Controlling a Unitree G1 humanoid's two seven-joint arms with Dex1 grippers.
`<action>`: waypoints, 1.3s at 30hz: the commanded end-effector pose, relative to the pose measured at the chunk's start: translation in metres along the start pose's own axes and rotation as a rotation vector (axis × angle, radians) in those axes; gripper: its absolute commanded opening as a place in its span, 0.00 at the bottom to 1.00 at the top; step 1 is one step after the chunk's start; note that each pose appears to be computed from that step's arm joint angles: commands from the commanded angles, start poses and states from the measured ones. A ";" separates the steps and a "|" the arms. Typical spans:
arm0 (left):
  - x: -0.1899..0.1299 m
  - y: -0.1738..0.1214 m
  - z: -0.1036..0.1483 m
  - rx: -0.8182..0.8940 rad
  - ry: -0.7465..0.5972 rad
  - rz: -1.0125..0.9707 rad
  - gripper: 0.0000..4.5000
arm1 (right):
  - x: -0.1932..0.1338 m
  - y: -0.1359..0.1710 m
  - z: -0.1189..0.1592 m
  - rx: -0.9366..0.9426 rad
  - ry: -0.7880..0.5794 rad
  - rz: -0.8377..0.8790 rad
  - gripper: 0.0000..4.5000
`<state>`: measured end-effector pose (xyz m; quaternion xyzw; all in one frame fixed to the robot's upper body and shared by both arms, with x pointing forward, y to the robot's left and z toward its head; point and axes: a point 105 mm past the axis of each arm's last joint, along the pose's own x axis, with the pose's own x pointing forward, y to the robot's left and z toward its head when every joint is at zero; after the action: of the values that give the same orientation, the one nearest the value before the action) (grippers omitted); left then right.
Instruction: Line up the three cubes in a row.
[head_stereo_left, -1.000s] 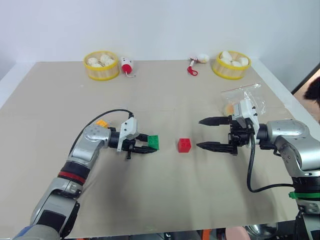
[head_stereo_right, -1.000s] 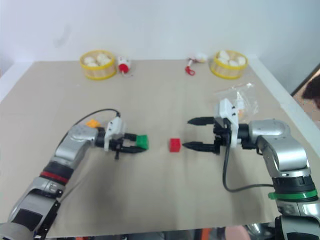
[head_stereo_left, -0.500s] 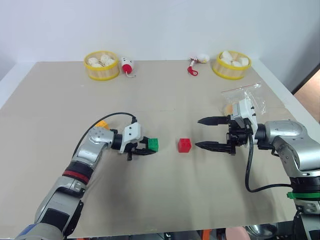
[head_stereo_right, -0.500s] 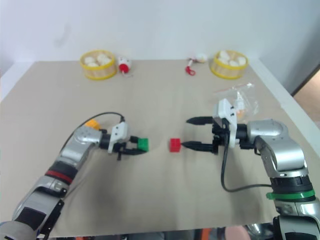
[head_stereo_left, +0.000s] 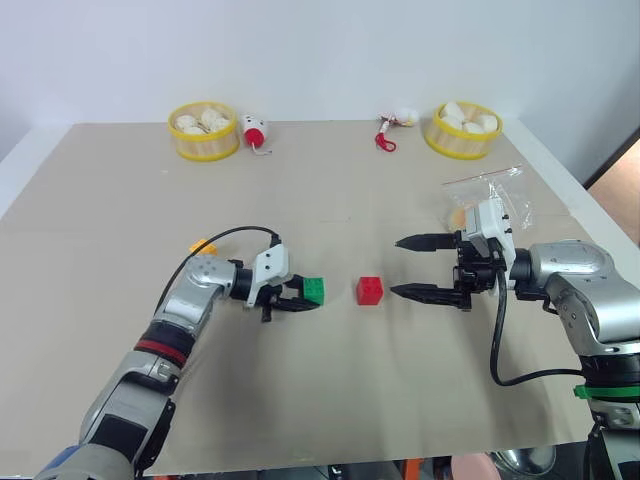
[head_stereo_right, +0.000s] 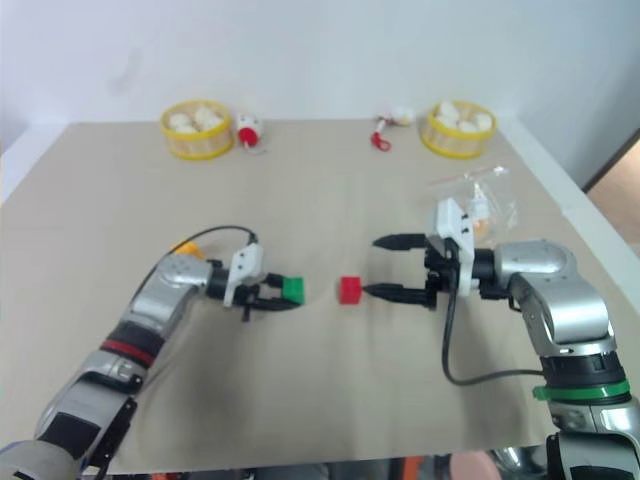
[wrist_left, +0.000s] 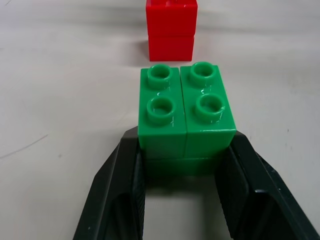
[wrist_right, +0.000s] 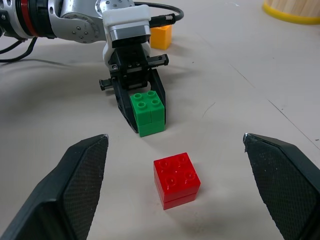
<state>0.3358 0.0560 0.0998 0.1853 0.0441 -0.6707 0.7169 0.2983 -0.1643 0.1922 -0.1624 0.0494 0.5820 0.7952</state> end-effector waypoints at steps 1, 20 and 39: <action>0.000 0.004 0.006 0.027 0.002 -0.001 0.30 | -0.002 -0.002 0.009 -0.038 -0.016 -0.004 1.00; -0.007 0.014 -0.002 0.042 0.024 0.078 1.00 | -0.002 -0.005 0.007 -0.044 -0.015 -0.010 1.00; -0.097 -0.014 0.033 -0.019 0.005 0.258 1.00 | -0.003 -0.023 0.021 -0.110 -0.018 -0.008 1.00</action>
<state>0.3048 0.1331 0.1330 0.1908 0.0673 -0.5948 0.7780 0.3158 -0.1673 0.2035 -0.1872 0.0351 0.5828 0.7900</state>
